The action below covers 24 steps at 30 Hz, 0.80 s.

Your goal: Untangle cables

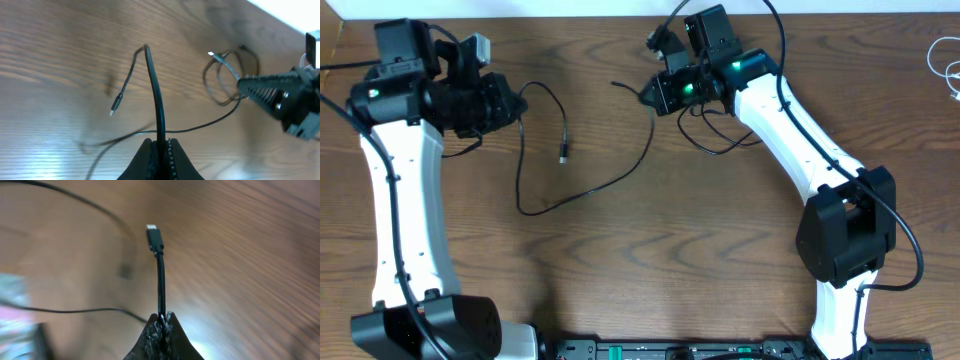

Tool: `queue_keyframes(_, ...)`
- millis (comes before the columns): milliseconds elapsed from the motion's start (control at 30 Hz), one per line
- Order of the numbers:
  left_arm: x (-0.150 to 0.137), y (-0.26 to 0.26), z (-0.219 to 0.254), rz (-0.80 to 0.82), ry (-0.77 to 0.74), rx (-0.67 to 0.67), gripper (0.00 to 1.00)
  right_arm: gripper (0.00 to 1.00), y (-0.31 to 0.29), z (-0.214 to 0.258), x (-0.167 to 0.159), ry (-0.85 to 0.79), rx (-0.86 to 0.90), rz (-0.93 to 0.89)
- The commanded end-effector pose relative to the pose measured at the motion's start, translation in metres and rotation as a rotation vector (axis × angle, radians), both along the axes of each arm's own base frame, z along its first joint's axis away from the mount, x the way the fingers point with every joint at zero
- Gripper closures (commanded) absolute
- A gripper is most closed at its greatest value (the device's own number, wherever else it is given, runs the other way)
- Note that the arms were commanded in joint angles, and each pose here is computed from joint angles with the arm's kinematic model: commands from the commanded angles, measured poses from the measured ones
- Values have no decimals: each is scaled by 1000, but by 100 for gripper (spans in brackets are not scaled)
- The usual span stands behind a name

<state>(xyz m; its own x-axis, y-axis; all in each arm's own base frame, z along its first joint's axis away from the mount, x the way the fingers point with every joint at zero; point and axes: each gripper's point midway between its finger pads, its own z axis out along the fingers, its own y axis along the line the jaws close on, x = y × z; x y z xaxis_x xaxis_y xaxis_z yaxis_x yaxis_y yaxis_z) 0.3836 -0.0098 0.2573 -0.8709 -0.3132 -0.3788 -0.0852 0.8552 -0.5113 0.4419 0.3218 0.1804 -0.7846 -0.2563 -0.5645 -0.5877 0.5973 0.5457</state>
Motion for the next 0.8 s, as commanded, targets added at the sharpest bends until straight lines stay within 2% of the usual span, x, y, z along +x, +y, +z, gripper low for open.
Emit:
queue_keyframes(0, 14, -19, -13, 93, 103, -141, 92, 99, 26, 27, -29, 113, 217, 152)
queue_keyframes(133, 34, -63, -16, 25, 127, -319, 92, 99, 37, 35, -34, 173, 260, 139)
queue_keyframes(267, 48, -101, -24, -28, 168, -434, 92, 99, 42, 41, -28, 233, 287, 68)
queue_keyframes(433, 47, -133, -41, -79, 225, -441, 92, 99, 37, 34, -7, 287, 258, -109)
queue_keyframes(767, 41, -168, -40, -164, 211, -432, 92, 99, 37, 36, 2, 263, 265, -141)
